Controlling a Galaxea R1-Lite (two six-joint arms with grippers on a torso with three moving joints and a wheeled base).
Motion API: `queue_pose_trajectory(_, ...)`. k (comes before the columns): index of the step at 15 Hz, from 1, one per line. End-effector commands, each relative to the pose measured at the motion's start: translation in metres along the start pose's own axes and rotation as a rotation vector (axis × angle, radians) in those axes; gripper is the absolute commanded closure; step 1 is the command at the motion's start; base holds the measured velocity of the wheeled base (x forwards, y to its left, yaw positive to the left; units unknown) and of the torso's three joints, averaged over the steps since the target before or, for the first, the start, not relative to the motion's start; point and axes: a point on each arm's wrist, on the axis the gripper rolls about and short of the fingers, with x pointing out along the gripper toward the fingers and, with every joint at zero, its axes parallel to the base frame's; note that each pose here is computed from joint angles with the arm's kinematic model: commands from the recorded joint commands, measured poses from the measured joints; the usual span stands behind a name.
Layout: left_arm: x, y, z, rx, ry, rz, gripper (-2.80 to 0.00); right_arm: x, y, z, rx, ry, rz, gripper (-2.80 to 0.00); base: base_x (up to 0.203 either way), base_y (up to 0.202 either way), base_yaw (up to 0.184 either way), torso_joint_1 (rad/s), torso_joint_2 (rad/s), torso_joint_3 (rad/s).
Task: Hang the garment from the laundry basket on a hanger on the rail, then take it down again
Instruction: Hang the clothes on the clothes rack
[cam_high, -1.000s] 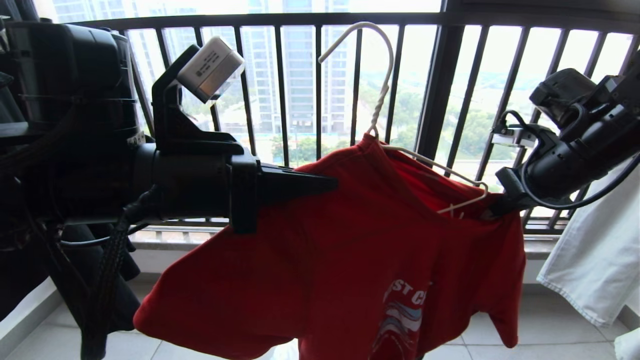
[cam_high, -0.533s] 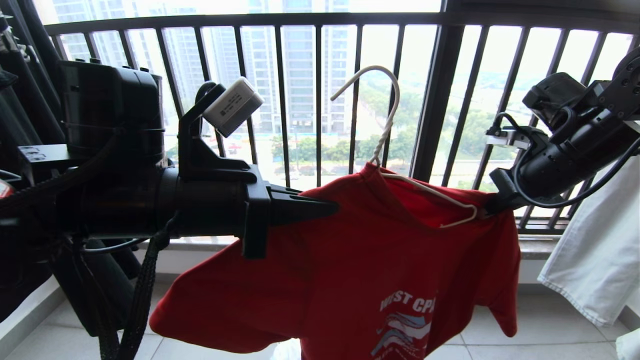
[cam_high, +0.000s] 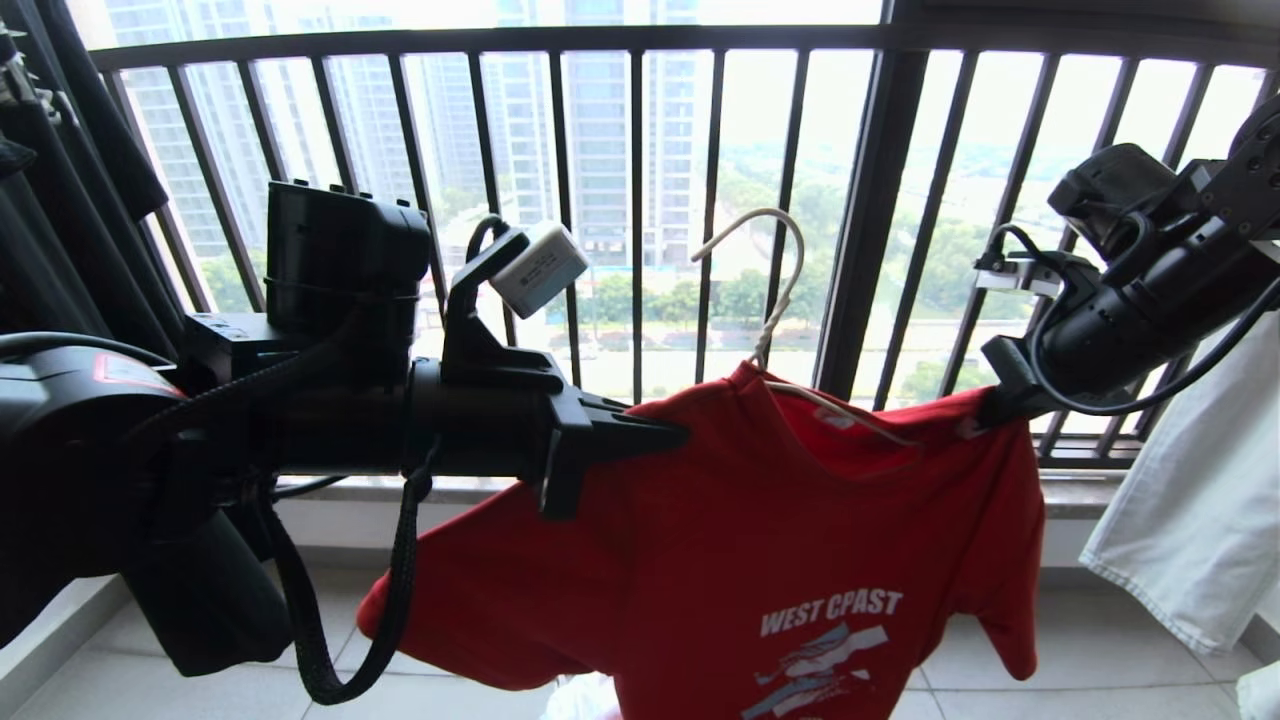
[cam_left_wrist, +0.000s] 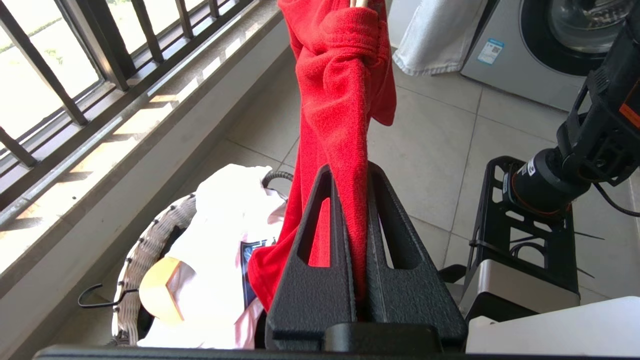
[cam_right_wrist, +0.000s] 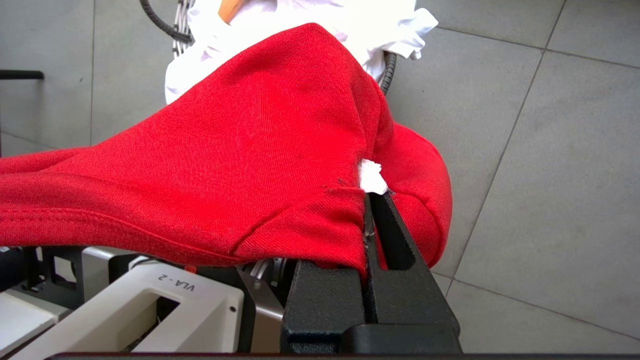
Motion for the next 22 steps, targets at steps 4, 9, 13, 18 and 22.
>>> queue_pose_trajectory(4,0.03,0.024,-0.021,-0.062,0.067,0.005,0.0,-0.008,0.004,0.005,-0.029,-0.092,0.006,0.0,0.0,0.0,0.0,0.0,0.0,0.0)
queue_pose_trajectory(9,0.051,0.039,-0.026,-0.076,-0.109,0.023,0.0,-0.015,0.029,0.022,-0.132,-0.307,0.016,0.0,0.0,0.0,0.0,0.0,0.0,0.0)
queue_pose_trajectory(13,0.076,0.036,-0.038,-0.078,-0.132,0.131,0.0,-0.02,0.066,0.03,-0.211,-0.488,-0.119,0.0,0.0,0.0,0.0,0.0,0.0,0.0)
queue_pose_trajectory(18,0.102,0.022,-0.053,-0.012,-0.254,0.14,0.0,-0.042,0.091,0.031,-0.32,-0.681,-0.256,0.0,0.0,0.0,0.0,0.0,0.0,0.0)
queue_pose_trajectory(22,0.128,0.003,-0.06,0.011,-0.357,0.205,0.0,-0.05,0.105,0.025,-0.373,-0.712,-0.292,0.0,0.0,0.0,0.0,0.0,0.0,0.0)
